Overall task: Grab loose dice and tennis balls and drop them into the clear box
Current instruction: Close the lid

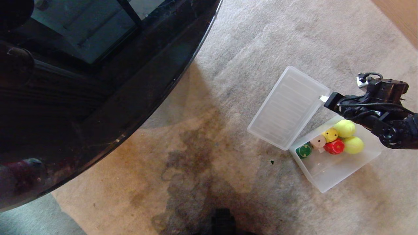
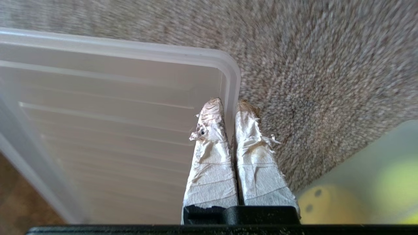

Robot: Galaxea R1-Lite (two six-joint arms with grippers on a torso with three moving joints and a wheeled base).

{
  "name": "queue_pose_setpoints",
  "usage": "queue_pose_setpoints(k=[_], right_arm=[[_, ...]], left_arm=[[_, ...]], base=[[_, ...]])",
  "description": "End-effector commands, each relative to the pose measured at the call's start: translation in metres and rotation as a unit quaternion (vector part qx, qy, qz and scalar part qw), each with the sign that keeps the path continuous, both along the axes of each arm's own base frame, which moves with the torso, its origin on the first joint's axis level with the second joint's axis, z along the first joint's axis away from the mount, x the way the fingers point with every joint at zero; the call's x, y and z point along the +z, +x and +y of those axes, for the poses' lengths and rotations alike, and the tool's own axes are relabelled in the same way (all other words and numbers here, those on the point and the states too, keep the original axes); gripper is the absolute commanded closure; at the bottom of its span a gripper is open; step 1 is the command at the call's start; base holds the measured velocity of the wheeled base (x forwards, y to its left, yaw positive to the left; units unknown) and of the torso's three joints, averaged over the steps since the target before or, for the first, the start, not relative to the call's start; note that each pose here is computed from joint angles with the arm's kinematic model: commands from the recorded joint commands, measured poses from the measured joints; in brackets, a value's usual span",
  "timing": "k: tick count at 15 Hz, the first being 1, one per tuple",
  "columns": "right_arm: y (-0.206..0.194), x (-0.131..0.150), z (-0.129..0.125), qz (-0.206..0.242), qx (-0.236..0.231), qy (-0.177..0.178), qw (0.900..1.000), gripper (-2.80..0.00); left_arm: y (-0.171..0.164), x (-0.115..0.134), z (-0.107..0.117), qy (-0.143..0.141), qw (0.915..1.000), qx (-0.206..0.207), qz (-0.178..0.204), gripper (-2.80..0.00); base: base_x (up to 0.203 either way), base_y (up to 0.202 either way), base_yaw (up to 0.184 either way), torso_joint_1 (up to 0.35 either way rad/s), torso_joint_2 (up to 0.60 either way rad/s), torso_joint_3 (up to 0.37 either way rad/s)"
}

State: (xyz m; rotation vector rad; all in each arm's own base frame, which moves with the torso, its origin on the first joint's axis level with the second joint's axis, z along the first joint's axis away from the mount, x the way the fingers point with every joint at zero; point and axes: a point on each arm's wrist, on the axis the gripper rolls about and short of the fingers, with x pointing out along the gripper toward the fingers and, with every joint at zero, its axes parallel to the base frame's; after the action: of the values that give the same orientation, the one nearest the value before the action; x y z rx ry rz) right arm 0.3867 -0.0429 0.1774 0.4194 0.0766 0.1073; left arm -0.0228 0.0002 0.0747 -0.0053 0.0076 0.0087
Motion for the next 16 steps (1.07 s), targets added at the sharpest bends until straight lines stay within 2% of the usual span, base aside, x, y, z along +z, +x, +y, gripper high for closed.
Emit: queue_pose_setpoints(k=[1, 4, 6, 9, 12, 14, 16], right_arm=[[-0.03, 0.03, 0.004, -0.032, 0.001, -0.002, 0.999, 0.0], [-0.05, 0.035, 0.006, -0.019, 0.001, 0.005, 1.0, 0.0], [-0.076, 0.048, 0.008, -0.016, -0.003, 0.037, 0.999, 0.0], [-0.087, 0.045, 0.007, 0.002, -0.009, 0.076, 0.997, 0.0], [-0.117, 0.037, 0.0, 0.037, -0.041, 0.187, 0.981, 0.0], [-0.125, 0.021, -0.005, 0.074, -0.06, 0.21, 0.973, 0.0], [-0.127, 0.013, -0.007, 0.089, -0.067, 0.215, 0.97, 0.0]], left_arm=[[0.0, 0.0, 0.0, 0.0, 1.0, 0.0, 0.0, 0.0], [0.0, 0.0, 0.0, 0.0, 1.0, 0.0, 0.0, 0.0], [0.0, 0.0, 0.0, 0.0, 1.0, 0.0, 0.0, 0.0], [0.0, 0.0, 0.0, 0.0, 1.0, 0.0, 0.0, 0.0], [0.0, 0.0, 0.0, 0.0, 1.0, 0.0, 0.0, 0.0], [0.0, 0.0, 0.0, 0.0, 1.0, 0.0, 0.0, 0.0], [0.0, 0.0, 0.0, 0.0, 1.0, 0.0, 0.0, 0.0]], base=[[0.0, 0.0, 0.0, 0.0, 0.0, 0.0], [0.0, 0.0, 0.0, 0.0, 0.0, 0.0], [0.0, 0.0, 0.0, 0.0, 0.0, 0.0], [0.0, 0.0, 0.0, 0.0, 0.0, 0.0], [0.0, 0.0, 0.0, 0.0, 0.0, 0.0], [0.0, 0.0, 0.0, 0.0, 0.0, 0.0], [0.0, 0.0, 0.0, 0.0, 0.0, 0.0]])
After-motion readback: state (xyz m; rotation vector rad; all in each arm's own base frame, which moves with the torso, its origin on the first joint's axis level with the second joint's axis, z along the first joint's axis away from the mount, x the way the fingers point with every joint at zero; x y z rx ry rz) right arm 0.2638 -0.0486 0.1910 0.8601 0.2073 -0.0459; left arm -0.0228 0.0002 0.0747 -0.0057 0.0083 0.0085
